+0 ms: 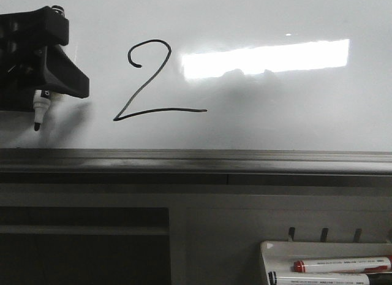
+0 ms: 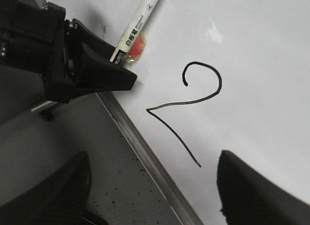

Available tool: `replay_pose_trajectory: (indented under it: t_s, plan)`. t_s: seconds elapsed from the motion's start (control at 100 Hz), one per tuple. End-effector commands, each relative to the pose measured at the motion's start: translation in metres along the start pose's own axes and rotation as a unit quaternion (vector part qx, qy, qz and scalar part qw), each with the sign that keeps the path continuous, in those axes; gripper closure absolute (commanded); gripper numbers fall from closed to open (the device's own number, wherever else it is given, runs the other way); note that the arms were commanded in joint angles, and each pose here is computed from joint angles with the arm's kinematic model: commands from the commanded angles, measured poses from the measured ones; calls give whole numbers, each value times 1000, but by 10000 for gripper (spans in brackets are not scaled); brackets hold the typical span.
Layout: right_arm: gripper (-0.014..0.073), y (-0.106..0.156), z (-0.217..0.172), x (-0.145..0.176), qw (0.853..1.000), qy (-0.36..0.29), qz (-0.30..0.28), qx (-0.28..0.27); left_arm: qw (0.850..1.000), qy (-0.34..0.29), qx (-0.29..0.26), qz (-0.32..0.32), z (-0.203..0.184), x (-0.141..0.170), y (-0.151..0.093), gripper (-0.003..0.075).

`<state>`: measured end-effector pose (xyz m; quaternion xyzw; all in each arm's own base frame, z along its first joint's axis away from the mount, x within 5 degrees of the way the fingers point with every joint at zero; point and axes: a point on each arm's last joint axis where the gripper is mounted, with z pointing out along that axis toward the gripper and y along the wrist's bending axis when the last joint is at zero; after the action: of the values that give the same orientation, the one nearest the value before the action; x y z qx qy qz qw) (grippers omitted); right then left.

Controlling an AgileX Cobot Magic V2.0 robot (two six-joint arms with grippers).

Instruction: Write number 2 on whiteboard

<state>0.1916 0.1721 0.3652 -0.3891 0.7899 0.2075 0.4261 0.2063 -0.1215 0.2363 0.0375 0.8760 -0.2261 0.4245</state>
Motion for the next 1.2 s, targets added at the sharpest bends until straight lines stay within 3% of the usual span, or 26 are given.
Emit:
replay_pose_trajectory:
  t_s: [0.0, 0.69, 0.75, 0.8, 0.95, 1.19]
  plan:
    - [115, -1, -15, -15, 998, -54, 3, 13, 1000, -30, 0, 2, -3, -10, 0, 279]
    - [125, 0, -15, -13, 999, -38, 22, 4, 993, -88, 42, 69, -64, -24, -11, 281]
    - [187, 1, -18, -13, 999, -40, 22, 4, 992, -95, 47, 75, -74, -24, -12, 312]
    - [283, 2, -22, -13, 999, -44, 21, 4, 990, -104, 53, 75, -83, -25, -13, 388]
    - [663, 5, -39, -10, 997, -72, 18, 12, 977, -182, 74, 89, -121, -27, -13, 737]
    - [661, 11, -71, 19, 986, -158, 13, 53, 936, -307, 87, 151, -178, -10, -4, 741]
